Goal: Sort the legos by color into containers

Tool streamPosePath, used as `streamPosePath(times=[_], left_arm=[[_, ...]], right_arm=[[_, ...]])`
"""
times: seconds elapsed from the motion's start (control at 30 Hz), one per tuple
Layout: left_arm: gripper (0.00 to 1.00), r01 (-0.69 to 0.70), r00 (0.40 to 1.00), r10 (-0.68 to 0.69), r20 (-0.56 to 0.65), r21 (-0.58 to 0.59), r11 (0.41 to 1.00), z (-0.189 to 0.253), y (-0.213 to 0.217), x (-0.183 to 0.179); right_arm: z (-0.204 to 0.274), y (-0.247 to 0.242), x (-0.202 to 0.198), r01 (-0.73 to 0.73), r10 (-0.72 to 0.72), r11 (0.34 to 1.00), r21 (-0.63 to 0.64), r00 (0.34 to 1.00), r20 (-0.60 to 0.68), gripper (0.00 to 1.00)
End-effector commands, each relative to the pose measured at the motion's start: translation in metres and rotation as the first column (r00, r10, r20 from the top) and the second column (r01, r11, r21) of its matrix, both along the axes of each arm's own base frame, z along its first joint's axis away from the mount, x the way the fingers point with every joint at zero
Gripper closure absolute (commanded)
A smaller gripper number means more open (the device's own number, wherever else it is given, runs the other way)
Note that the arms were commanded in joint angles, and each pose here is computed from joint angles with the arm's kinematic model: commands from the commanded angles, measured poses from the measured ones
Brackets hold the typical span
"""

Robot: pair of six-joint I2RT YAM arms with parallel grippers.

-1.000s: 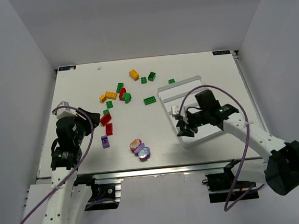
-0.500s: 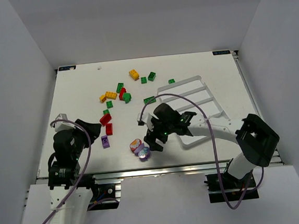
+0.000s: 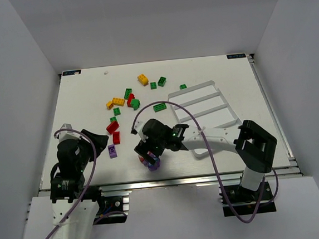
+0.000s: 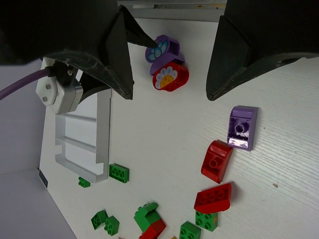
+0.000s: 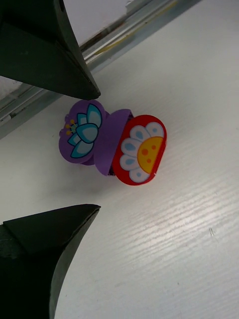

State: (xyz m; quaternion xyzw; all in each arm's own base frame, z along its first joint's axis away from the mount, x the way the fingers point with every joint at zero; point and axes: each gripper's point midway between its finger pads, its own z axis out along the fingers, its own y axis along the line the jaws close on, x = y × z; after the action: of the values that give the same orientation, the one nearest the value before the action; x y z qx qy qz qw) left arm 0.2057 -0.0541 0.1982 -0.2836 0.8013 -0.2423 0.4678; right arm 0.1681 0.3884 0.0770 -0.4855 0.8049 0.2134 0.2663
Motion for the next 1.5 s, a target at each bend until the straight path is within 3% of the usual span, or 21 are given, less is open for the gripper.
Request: streamPosePath(times=[0.0,0.17,0.93,1.23,1.47], left_arm=[[0.3,0.01,1.0,-0.01,0.015,-0.017,1.0,0.009,-0.003,0.003],[0.3,0.012,1.0,-0.011,0.026,-0.022,1.0,0.011,-0.004,0.007],[0.29,0.056,0.998,-0.056,-0.02,-0.019,0.998,0.005,-0.01,0.005],[0.29,0.065,0.998,-0.066,-0.015,-0.028,0.997,0.008,-0.012,0.005],[0.29,0.067,0.998,-0.067,-0.012,-0.036,0.997,0.008,-0.013,0.003]], right_arm=[[0.008,0.006,0.011,0.116,-0.116,0.993,-0.024,0.993,0.015,0.1],[0.01,0.016,0.002,0.09,-0.09,0.996,-0.006,0.996,0.004,0.11],[-0.038,0.0,-0.039,0.064,-0.08,0.982,-0.18,0.993,-0.085,0.11],[-0.055,-0.008,-0.033,0.12,-0.136,0.964,-0.239,0.989,-0.051,0.11],[-0.066,-0.003,-0.03,0.123,-0.144,0.954,-0.273,0.988,-0.056,0.17]])
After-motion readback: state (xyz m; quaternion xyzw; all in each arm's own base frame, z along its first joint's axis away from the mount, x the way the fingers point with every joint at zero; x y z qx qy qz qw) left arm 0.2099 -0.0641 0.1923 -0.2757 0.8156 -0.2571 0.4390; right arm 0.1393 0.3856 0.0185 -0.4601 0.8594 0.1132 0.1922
